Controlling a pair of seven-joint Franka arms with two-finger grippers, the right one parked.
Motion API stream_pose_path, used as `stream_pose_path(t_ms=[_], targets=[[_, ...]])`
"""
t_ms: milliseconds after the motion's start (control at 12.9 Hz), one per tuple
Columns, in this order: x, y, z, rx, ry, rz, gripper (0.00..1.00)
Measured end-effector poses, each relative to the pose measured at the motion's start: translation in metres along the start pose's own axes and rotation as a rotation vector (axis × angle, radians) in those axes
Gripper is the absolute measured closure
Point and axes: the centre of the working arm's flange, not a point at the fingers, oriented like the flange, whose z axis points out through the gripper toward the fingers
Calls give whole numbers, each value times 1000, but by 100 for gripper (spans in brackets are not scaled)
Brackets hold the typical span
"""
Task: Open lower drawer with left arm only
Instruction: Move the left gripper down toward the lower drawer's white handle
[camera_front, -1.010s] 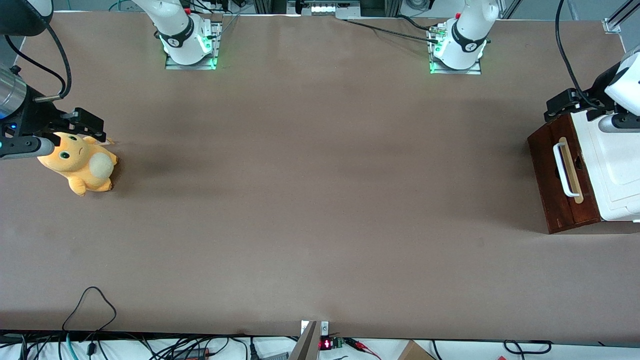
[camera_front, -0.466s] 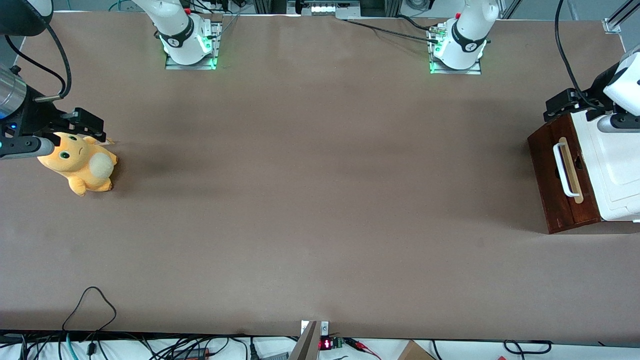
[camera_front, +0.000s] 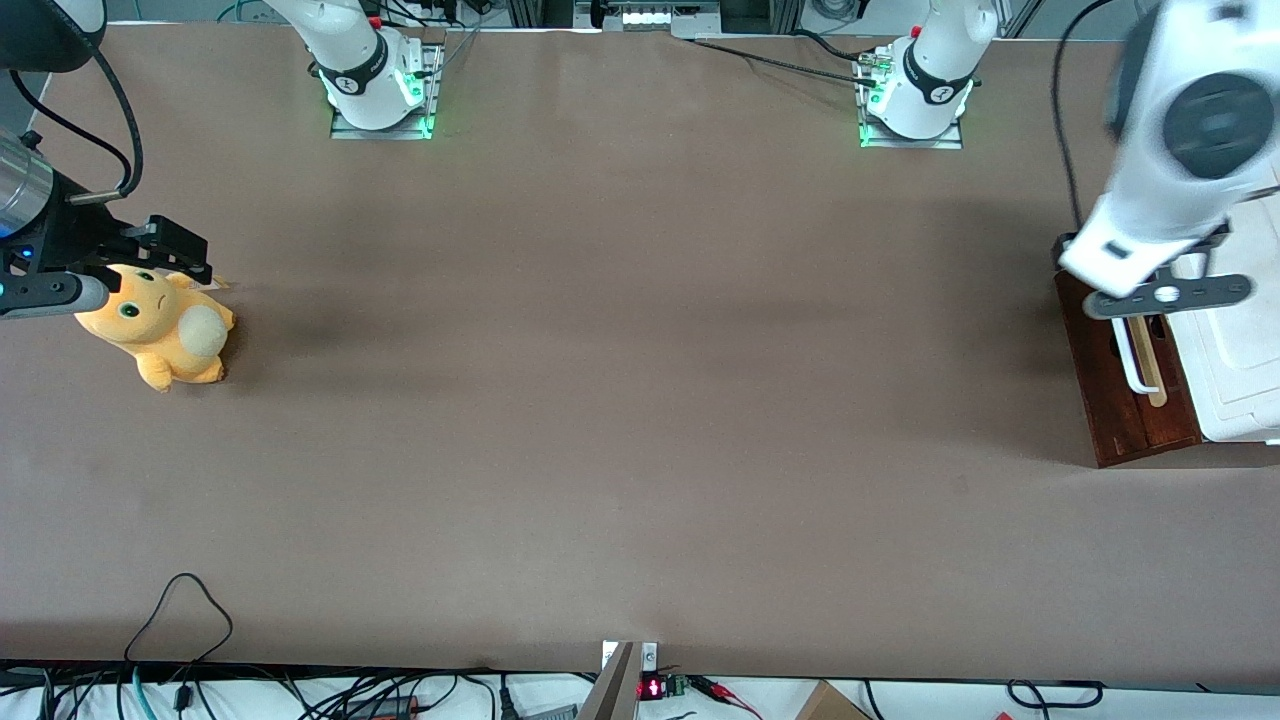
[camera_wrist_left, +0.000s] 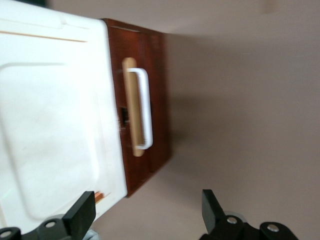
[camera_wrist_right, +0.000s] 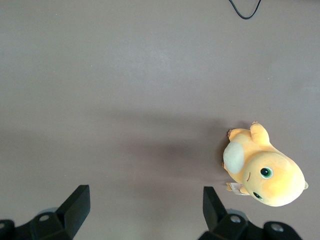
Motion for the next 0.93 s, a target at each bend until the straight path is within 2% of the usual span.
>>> stream_pose_path(t_ms=[233,311,466,699,932], targets=[[-15,58,27,273,19,-59,7],[-18,77,40,355,38,-69,7],[-23,105,71,492,77,-38,7],[-22,124,124,639,111,8,10],[-16,140,166,742,132,31,13]])
